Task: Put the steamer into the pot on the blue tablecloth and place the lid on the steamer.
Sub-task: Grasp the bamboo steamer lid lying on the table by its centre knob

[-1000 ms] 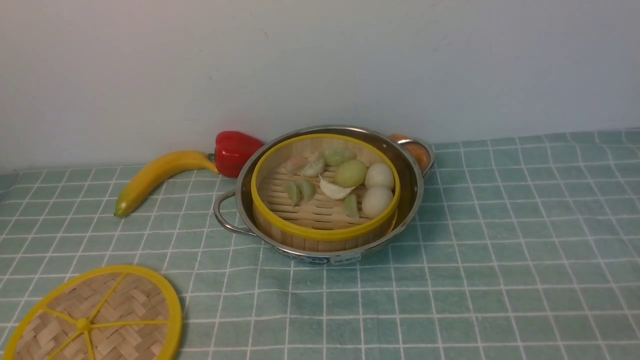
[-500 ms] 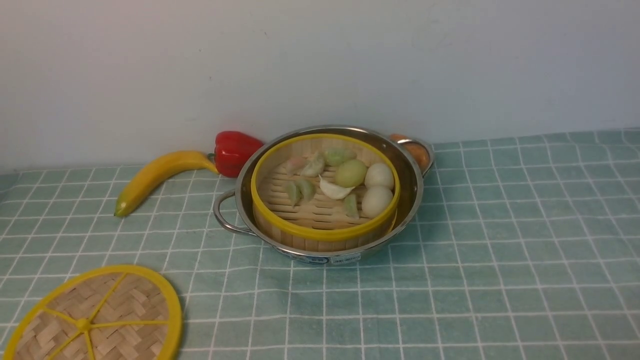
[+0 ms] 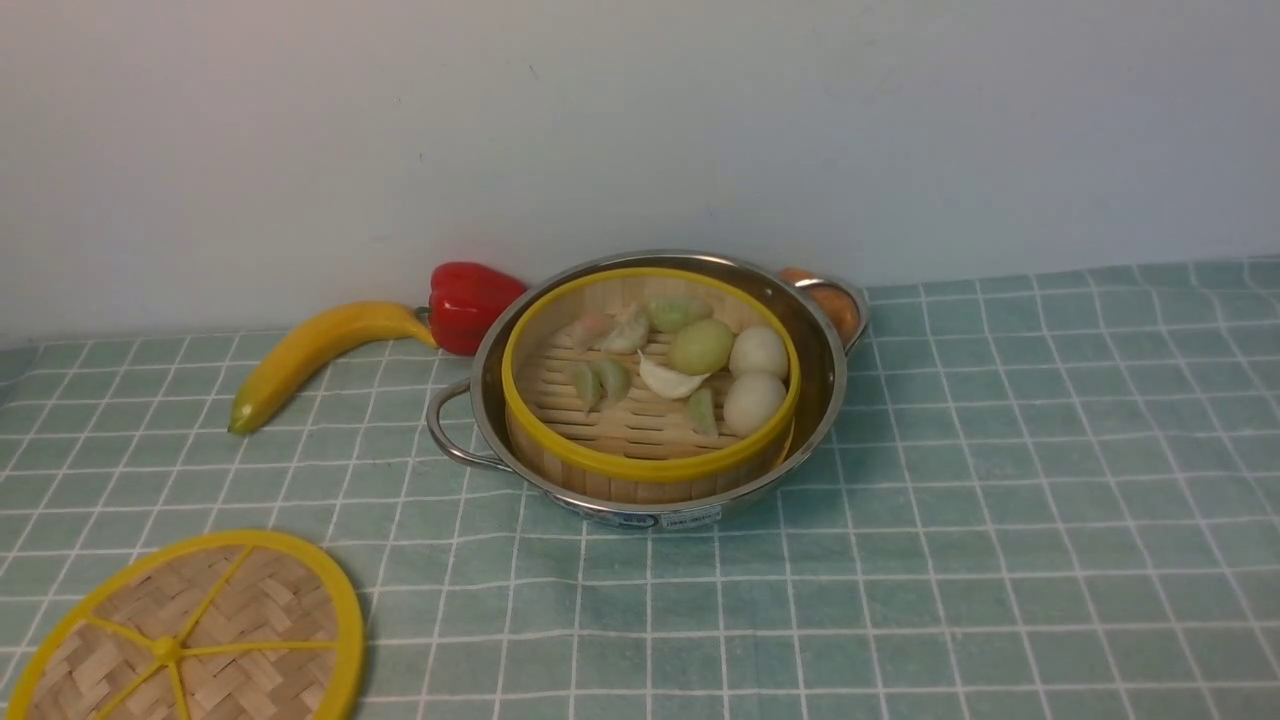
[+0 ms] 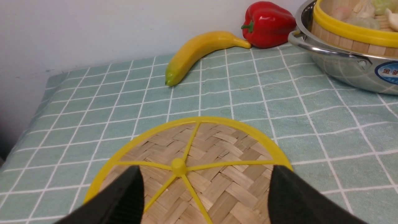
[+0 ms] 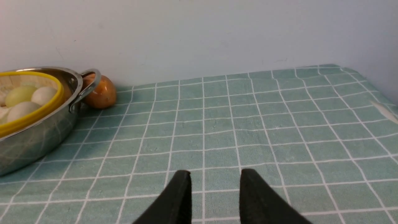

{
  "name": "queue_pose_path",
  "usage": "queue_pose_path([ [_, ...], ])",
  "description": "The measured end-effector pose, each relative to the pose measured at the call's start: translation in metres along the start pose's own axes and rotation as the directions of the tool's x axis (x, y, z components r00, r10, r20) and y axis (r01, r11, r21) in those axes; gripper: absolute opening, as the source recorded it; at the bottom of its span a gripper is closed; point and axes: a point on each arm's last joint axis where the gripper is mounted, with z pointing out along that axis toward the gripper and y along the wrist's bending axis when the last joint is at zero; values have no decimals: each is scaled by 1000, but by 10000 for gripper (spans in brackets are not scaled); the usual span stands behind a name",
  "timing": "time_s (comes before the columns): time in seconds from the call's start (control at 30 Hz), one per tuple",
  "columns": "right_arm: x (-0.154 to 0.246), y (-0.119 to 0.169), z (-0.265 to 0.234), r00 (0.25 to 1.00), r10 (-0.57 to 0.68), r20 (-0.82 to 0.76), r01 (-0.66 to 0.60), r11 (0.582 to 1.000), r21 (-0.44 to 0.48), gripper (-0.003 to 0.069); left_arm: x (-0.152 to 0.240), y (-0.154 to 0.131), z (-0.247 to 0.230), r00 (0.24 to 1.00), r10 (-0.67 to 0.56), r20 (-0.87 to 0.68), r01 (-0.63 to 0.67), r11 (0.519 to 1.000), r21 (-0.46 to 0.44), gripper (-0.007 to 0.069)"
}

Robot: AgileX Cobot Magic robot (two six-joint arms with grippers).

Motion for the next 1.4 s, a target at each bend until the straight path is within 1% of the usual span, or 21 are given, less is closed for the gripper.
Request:
queue_pose_path([
  [0.07,0,0,0,1000,0,0,0,1000,0,240,-1,1,0,999,52,14,-52,999,-10,495],
  [0.13,0,0,0,1000,0,0,0,1000,0,240,-3,1,0,997,73,36,-73,997,-18,495],
  [0.3,0,0,0,1000,0,0,0,1000,0,240,-11,2,-1,990,83,117,-80,996,-36,495],
  [0.47,0,0,0,1000,0,0,0,1000,0,240,-13,3,-1,987,81,138,-76,996,-39,495],
  [0.53,0,0,0,1000,0,0,0,1000,0,240,-14,2,-1,988,3,152,0,1000,-19,495],
  [0.57,0,0,0,1000,0,0,0,1000,0,240,-14,1,-1,983,-97,156,97,995,10,495],
  [0.6,0,0,0,1000,0,0,0,1000,0,240,-15,-1,-1,968,-197,155,194,980,39,495],
  [0.63,0,0,0,1000,0,0,0,1000,0,240,-15,-2,-1,942,-299,152,292,954,69,495],
  [0.7,0,0,0,1000,0,0,0,1000,0,240,-16,-3,-2,885,-443,144,430,896,113,495],
  [0.73,0,0,0,1000,0,0,0,1000,0,240,-18,-4,-2,839,-525,144,508,850,140,495],
  [0.77,0,0,0,1000,0,0,0,1000,0,240,-19,-4,-2,800,-582,146,562,812,160,495],
  [0.87,0,0,0,1000,0,0,0,1000,0,240,-23,-3,-3,708,-687,166,658,726,200,495],
  [0.93,0,0,0,1000,0,0,0,1000,0,240,-26,-1,-4,656,-732,183,699,681,219,495],
  [1.03,0,0,0,1000,0,0,0,1000,0,240,-29,0,-5,560,-806,189,767,591,250,495],
  [1.07,0,0,0,1000,0,0,0,1000,0,240,-29,1,-5,560,-806,191,767,591,250,495],
  [1.1,0,0,0,1000,0,0,0,1000,0,240,-30,2,-5,527,-827,195,785,562,260,495],
  [1.17,0,0,0,1000,0,0,0,1000,0,240,-31,2,-6,513,-837,192,793,547,267,495],
  [1.2,0,0,0,1000,0,0,0,1000,0,240,-33,2,-7,513,-837,193,791,548,273,495],
  [1.33,0,0,0,1000,0,0,0,1000,0,240,-52,2,-17,550,-810,206,749,587,308,495],
  [1.37,0,0,0,1000,0,0,0,1000,0,240,-61,1,-22,579,-789,206,720,613,324,495],
  [1.4,0,0,0,1000,0,0,0,1000,0,240,-66,1,-26,595,-778,203,705,626,333,495],
])
